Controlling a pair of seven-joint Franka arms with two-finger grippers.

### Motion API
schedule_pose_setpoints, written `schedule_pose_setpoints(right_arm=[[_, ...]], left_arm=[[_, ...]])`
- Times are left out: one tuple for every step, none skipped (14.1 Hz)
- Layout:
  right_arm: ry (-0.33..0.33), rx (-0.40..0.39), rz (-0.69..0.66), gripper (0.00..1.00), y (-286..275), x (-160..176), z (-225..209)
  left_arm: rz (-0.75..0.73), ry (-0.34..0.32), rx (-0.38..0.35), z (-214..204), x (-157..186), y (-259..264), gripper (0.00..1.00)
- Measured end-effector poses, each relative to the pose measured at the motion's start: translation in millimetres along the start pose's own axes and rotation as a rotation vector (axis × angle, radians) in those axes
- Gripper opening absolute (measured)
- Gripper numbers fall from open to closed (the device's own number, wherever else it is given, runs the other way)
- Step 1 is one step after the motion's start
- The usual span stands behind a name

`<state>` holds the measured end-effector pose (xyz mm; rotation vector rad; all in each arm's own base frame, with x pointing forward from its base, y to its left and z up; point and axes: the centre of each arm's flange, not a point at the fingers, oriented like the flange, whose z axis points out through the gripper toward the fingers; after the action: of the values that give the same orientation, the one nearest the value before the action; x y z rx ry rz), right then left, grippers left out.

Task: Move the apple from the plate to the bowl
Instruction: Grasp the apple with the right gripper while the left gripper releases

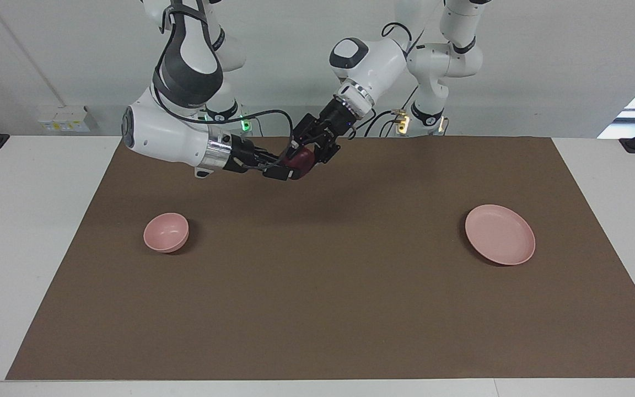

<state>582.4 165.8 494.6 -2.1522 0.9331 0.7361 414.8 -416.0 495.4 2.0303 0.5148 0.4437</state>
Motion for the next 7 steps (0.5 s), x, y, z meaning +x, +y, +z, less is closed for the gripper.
schedule_pose_setpoints(right_arm=[[0.009, -0.006, -0.016, 0.75, 1.3, 0.5, -4.3], [0.054, -0.015, -0.029, 0.75, 7.0, 10.7, -16.6], [0.09, -0.008, -0.037, 0.75, 17.7, 26.8, -36.8], [0.105, 0.004, -0.043, 0.75, 27.6, 39.3, -53.8], [0.112, 0.015, -0.046, 0.75, 35.3, 47.8, -66.1], [0.118, 0.021, -0.051, 0.75, 39.5, 52.4, -73.1], [0.131, 0.011, -0.068, 0.75, 42.2, 54.9, -76.2]], left_arm=[[-0.001, -0.007, -0.004, 2.1, -1.6, 1.7, 0.8], [0.0, -0.003, -0.005, 1.5, -0.7, 2.5, 0.89], [0.0, 0.002, -0.007, 0.2, 1.0, 3.2, 0.99], [-0.003, 0.004, -0.007, -0.4, 1.8, 3.6, 1.0], [-0.008, 0.006, -0.008, -0.7, 2.3, 3.7, 1.0], [-0.01, 0.007, -0.008, -0.8, 2.9, 3.6, 1.0], [-0.011, 0.007, -0.007, -0.9, 3.4, 3.4, 1.0]])
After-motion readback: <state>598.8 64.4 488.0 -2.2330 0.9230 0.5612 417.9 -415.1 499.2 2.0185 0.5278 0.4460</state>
